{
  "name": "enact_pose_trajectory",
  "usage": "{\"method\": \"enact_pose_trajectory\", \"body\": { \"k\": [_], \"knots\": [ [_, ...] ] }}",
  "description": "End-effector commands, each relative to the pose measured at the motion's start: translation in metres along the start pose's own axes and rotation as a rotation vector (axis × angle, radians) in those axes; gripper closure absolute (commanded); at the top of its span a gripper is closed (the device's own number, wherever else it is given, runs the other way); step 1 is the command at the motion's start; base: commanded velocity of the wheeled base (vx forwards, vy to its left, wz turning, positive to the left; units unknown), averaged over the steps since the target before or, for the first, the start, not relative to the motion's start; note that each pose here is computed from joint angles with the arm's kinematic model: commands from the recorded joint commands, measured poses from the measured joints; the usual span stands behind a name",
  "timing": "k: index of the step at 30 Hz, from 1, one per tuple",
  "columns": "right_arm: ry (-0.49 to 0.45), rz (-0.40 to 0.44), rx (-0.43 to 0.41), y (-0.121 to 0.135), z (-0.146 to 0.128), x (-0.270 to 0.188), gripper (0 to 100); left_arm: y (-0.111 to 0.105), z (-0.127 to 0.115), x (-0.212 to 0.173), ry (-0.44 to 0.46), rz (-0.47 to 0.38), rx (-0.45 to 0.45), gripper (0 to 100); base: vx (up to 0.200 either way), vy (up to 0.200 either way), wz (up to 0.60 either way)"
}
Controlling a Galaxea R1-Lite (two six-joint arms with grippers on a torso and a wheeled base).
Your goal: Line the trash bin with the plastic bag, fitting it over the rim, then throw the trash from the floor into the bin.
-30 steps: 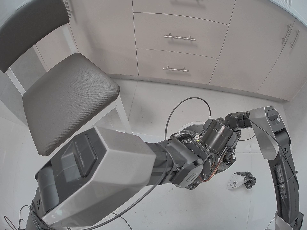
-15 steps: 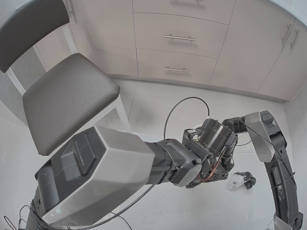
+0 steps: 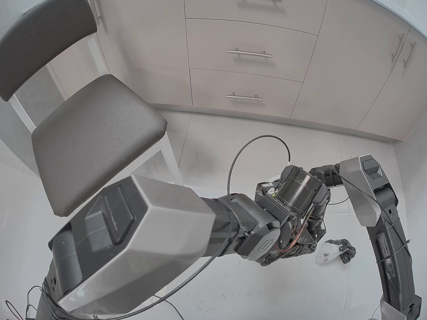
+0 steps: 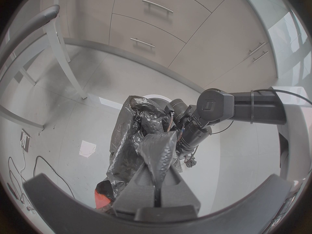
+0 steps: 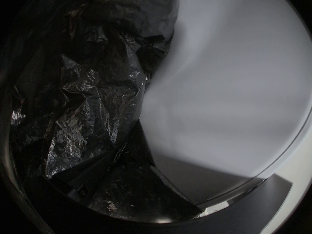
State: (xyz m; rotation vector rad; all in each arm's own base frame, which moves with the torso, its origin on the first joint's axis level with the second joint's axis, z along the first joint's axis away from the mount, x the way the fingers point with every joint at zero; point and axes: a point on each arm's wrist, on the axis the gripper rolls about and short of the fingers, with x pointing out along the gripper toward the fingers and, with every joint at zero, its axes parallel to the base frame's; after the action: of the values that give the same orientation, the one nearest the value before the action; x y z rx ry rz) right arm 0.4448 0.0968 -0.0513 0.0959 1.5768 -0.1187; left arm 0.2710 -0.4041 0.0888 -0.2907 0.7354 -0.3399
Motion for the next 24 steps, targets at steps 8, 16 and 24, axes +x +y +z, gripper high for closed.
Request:
{"method": "enact_pose_trajectory", "body": {
  "k": [8, 16, 24],
  "knots": [
    [0.005, 0.025, -0.022, 0.012, -0.008, -0.023, 0, 0.0, -0.001, 0.001, 0.001, 0.002, 0.0, 100, 0.0, 0.0, 0.0],
    [0.056, 0.048, 0.005, 0.016, -0.014, -0.026, 0, 0.0, 0.0, 0.0, -0.001, 0.0, -0.001, 100, 0.0, 0.0, 0.0],
    [0.125, 0.074, 0.051, 0.014, -0.019, -0.027, 0, 0.0, 0.0, 0.0, 0.0, 0.001, 0.0, 100, 0.0, 0.0, 0.0]
  ]
}}
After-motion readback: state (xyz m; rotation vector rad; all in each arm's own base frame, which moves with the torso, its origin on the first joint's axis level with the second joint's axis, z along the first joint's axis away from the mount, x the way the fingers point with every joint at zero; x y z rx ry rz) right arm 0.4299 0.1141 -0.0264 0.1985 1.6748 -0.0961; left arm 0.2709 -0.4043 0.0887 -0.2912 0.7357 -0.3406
